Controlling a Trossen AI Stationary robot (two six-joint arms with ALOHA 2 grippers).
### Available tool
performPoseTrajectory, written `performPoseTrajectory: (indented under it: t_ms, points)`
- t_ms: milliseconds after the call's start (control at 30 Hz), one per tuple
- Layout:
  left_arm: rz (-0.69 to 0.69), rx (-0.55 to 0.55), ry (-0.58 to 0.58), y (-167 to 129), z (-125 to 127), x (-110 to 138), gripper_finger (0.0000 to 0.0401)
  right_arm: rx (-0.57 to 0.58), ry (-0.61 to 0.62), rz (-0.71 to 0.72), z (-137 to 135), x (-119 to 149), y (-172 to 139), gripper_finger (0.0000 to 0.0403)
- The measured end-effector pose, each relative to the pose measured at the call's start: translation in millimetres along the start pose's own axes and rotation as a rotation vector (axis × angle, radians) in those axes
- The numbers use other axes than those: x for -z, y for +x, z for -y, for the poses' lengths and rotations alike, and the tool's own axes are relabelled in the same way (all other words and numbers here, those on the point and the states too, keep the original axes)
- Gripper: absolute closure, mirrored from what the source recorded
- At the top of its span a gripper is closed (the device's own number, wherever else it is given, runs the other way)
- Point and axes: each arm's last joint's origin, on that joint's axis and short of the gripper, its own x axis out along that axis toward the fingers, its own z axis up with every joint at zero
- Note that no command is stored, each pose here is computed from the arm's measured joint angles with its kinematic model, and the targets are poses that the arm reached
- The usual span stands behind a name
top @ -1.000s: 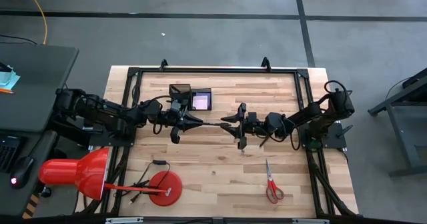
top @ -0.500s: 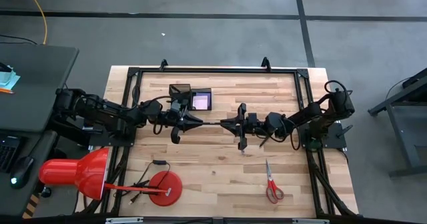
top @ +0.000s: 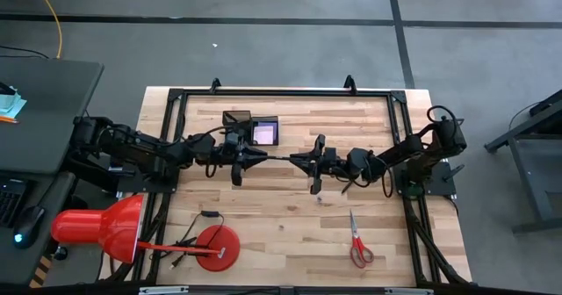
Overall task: Pick and place office supplies into organizer
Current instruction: Put the black pen into the desk organizer
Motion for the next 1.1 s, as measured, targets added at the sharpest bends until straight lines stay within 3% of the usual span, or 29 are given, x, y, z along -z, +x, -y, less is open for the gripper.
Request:
performPoseTrajectory:
  t_ms: [133,400,567,800,1100]
  points:
    - [-0.011,-0.050,-0.003,-0.5,-2.0,1.5,0.0320,0.042,-0.005,-0.019,0.9,1.9,0.0,0.0351]
    - [-0.045,-0.215,0.035,-7.5,-6.6,1.8,0.0241,0.079,-0.023,-0.057,2.2,5.7,0.0,0.0369]
    - [-0.098,-0.339,0.076,-17.5,-9.7,1.5,0.0189,0.090,-0.025,-0.064,3.4,6.4,0.1,0.0354]
    - [-0.136,-0.336,0.121,-38.0,-5.0,-10.1,0.0134,0.107,-0.008,-0.088,18.0,8.6,2.4,0.0362]
    - [-0.100,-0.313,0.194,-83.1,3.7,-33.7,0.0104,0.110,0.049,-0.124,54.6,6.3,14.0,0.0358]
